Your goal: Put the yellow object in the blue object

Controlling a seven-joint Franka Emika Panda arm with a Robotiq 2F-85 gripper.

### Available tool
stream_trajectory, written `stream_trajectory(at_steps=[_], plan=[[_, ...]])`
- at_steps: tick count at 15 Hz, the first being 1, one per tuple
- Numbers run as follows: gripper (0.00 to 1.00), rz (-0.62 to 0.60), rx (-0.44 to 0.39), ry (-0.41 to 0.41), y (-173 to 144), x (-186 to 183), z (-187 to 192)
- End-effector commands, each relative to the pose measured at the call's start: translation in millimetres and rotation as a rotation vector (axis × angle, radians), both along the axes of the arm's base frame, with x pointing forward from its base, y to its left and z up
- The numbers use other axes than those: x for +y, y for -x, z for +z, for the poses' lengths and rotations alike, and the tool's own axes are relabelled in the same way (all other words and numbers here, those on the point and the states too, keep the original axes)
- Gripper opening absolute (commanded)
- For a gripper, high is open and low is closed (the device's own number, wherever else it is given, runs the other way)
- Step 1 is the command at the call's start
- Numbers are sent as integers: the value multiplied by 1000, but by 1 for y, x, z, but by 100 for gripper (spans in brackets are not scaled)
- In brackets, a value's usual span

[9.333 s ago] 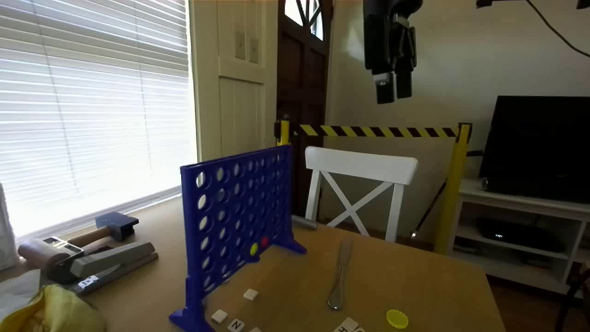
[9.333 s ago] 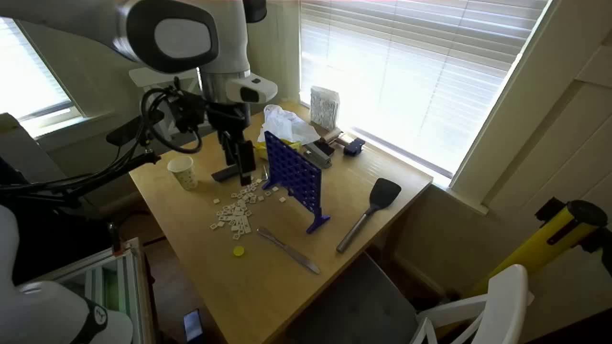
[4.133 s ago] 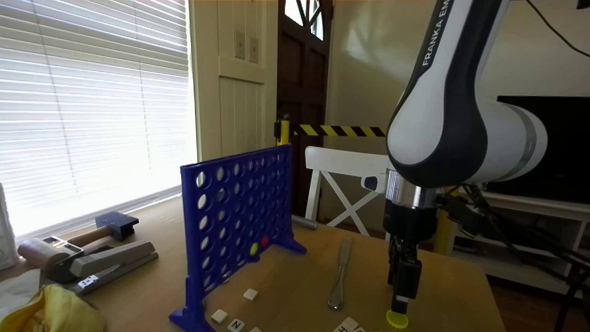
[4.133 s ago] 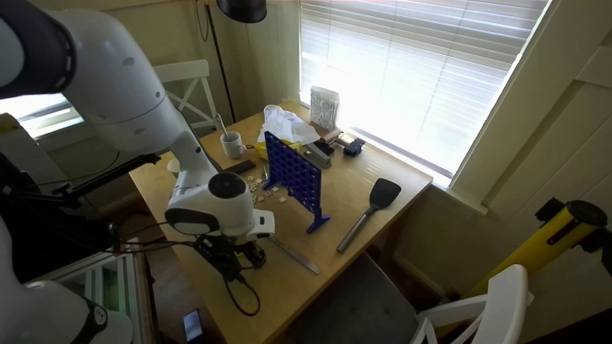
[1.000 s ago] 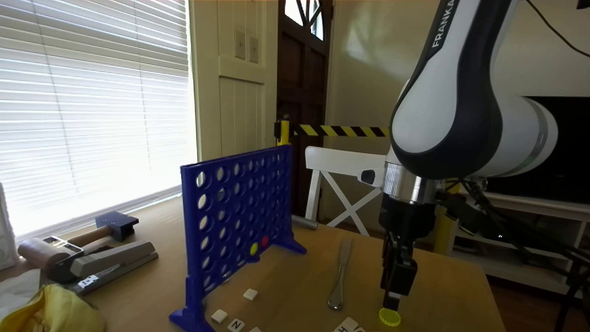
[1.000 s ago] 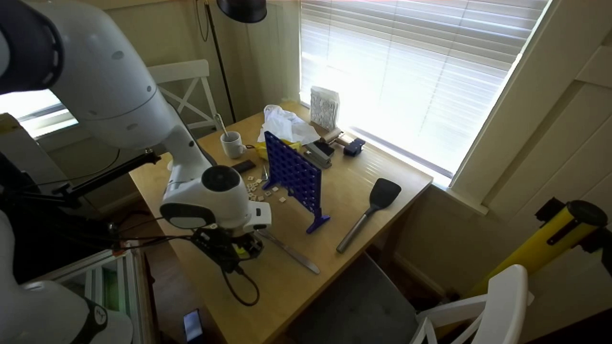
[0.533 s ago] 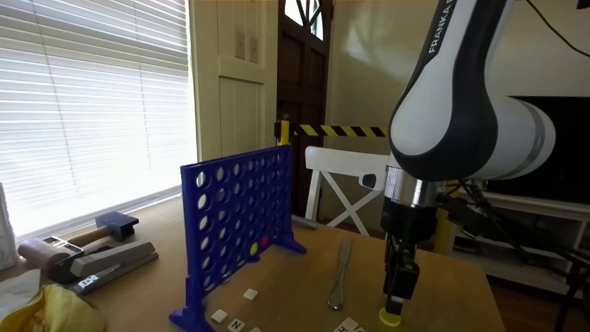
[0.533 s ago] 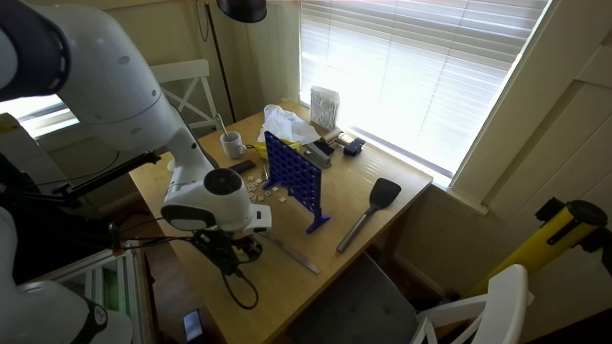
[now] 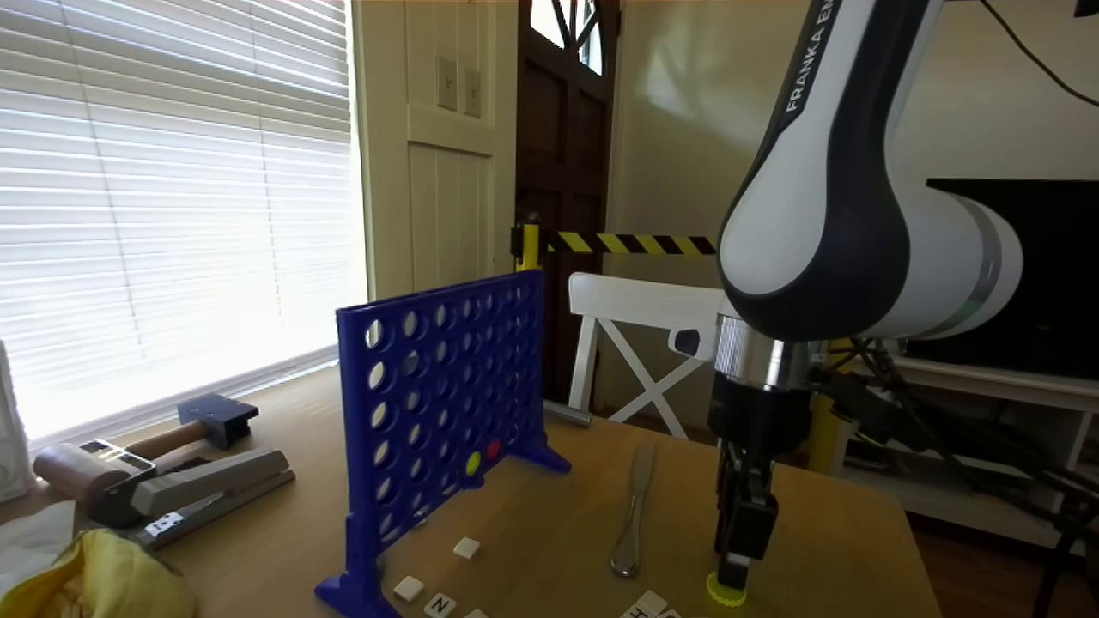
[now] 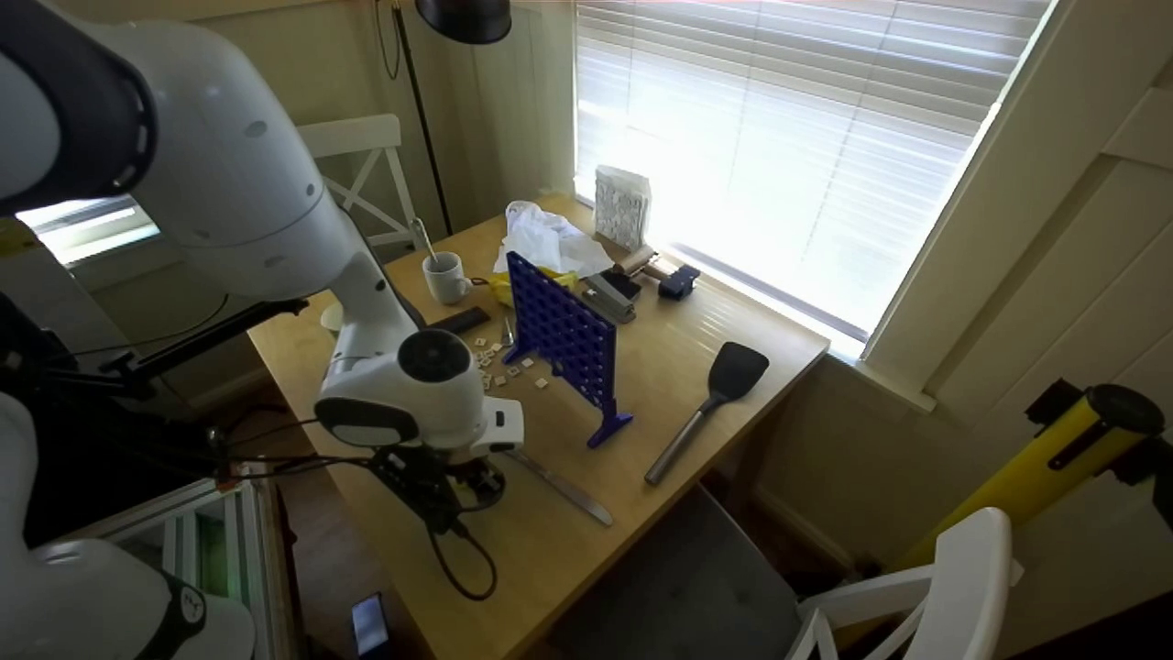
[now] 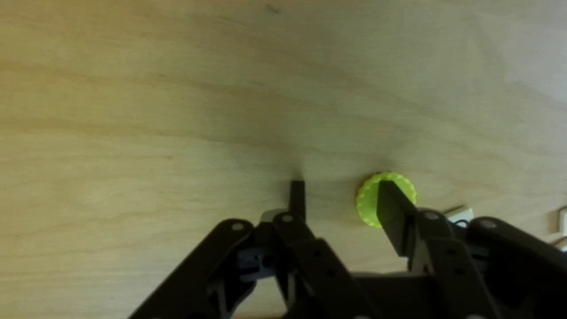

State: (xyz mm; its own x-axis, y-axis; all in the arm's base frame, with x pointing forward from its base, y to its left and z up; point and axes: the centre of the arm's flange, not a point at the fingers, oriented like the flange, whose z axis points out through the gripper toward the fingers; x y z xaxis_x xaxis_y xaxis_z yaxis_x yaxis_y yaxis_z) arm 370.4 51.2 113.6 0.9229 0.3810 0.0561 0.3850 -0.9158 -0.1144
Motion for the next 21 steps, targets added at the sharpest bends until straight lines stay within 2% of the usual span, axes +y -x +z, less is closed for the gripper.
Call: stream_trajectory(at_steps=[1,3,5,6,7,9,11,14,17,21], plan=[[44,5,12,-21,-5,-1,-10],[41,5,16,-22,-6,-1,-10],[25,7,17,-20,-7,0,-10],[21,9,19,-18,-7,0,-10],[10,9,18,-18,-8,0,-9],[3,15,23,-22,-9,3,-9],[0,18,25,-23,-11,4,-8],[2,15,24,-17,-10,5,-6],[1,8,-35,7,0,6,13],[1,125,-175,72,9,21,49]])
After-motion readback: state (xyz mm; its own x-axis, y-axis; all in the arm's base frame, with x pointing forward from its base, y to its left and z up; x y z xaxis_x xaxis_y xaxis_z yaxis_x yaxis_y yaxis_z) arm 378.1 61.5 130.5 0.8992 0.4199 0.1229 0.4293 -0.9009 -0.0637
